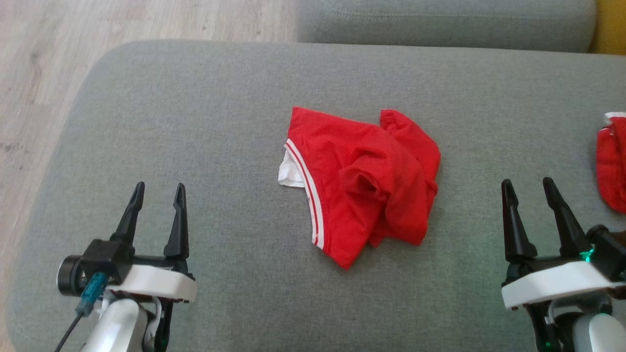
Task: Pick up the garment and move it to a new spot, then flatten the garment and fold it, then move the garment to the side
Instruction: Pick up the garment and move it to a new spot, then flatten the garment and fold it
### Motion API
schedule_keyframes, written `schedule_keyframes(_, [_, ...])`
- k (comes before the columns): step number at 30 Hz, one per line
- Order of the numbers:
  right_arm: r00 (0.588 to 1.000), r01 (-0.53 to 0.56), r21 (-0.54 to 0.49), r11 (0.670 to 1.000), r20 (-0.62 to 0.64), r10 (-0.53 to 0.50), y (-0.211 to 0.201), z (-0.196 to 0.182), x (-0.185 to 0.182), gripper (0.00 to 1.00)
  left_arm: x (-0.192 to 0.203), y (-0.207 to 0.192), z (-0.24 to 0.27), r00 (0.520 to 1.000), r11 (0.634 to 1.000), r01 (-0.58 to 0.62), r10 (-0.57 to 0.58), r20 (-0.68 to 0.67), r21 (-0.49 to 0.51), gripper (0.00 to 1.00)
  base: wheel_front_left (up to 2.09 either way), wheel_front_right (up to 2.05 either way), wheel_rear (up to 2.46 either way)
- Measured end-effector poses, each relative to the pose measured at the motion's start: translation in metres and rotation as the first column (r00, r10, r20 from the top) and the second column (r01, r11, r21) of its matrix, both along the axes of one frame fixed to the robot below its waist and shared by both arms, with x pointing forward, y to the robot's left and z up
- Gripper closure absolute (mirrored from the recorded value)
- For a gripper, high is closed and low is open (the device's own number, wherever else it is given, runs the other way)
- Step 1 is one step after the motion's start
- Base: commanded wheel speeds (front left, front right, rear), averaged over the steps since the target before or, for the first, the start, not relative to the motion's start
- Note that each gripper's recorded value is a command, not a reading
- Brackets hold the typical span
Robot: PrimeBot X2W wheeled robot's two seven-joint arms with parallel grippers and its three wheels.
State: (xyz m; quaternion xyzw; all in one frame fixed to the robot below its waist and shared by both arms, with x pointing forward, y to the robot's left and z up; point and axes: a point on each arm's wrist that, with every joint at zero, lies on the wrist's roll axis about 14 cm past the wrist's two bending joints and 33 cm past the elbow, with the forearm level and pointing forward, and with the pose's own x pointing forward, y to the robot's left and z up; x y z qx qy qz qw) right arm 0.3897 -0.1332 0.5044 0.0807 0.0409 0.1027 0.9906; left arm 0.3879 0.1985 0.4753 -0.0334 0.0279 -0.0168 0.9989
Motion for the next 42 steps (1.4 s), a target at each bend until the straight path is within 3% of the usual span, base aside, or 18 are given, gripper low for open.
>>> schedule_keyframes(31, [1.0,-0.007,0.002,1.0,-0.018,0.007,0.002,-0.001,-0.012,0.0,-0.007,-0.005,0.0,1.0,1.0,0.011,-0.011,-0.002,0.003,0.0,0.0,0.0,0.0])
schedule_keyframes(36, [0.988,-0.089,-0.02,0.996,-0.125,0.086,0.027,-0.03,-0.019,0.0,-0.006,-0.005,-0.002,1.0,1.0,0.009,-0.009,-0.005,0.003,0.0,0.0,0.0,0.0])
schedule_keyframes(42, [0.915,-0.225,0.002,0.974,-0.344,0.212,0.067,-0.095,-0.047,0.0,-0.001,-0.002,-0.002,1.0,1.0,0.002,-0.002,-0.006,0.011,0.0,0.0,0.0,0.0])
